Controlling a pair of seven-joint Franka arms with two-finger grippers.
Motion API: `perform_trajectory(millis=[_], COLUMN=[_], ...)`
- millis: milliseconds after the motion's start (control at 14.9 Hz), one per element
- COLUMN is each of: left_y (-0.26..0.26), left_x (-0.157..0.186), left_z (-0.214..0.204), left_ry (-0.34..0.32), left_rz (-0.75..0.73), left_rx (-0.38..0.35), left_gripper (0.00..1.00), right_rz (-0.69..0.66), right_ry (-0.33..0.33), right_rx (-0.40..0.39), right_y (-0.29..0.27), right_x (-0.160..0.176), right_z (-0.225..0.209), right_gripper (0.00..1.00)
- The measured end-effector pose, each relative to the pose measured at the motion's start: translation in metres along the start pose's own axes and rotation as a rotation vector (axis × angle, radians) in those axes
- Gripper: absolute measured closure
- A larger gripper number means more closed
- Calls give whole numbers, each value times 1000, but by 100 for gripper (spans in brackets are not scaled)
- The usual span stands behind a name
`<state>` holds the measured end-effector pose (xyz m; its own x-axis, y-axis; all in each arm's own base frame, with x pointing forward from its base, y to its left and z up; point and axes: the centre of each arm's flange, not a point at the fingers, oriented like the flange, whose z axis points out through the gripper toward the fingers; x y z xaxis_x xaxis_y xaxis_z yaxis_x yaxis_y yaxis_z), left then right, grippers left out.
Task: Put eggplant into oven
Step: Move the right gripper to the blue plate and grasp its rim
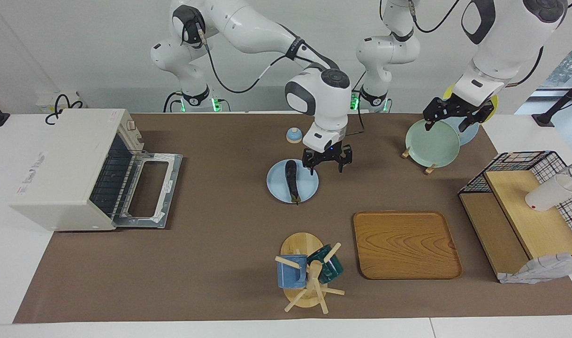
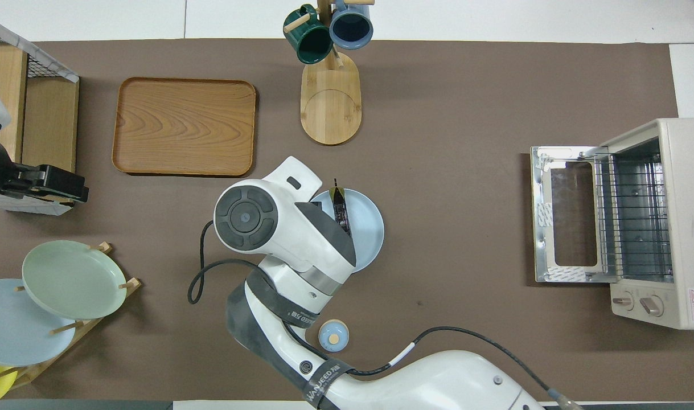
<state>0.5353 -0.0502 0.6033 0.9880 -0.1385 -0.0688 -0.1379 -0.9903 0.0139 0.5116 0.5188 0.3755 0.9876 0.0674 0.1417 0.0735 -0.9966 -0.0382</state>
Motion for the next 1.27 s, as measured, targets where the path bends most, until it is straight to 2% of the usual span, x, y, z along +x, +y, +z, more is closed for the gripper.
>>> perform_trajectory(millis=[268,335,402,536,871,1273], left_y=[0,0,0,1,1,1], left_x=[0,0,-1,-2,-2,-2], left_z=[1,1,1,2,2,-1], left_ry=[-4,-7,-10,-16,-18,-11], left_rz=[0,1,1,1,1,1], left_rx=[0,0,0,-1,-1,0], left_gripper=[0,0,0,0,0,0], right_rz=[-40,-42,-43,-46,-52,-57], right_ry=[27,29,28,23,2,9], right_rx=[-5,-2,-1,-4,-23,-11], right_y=[7,13,18,24,33,35], right_x=[-17,-22,-26,-34,-48,-53], right_z=[40,48,54,61,64,69], right_gripper=[3,11,26,47,60,62])
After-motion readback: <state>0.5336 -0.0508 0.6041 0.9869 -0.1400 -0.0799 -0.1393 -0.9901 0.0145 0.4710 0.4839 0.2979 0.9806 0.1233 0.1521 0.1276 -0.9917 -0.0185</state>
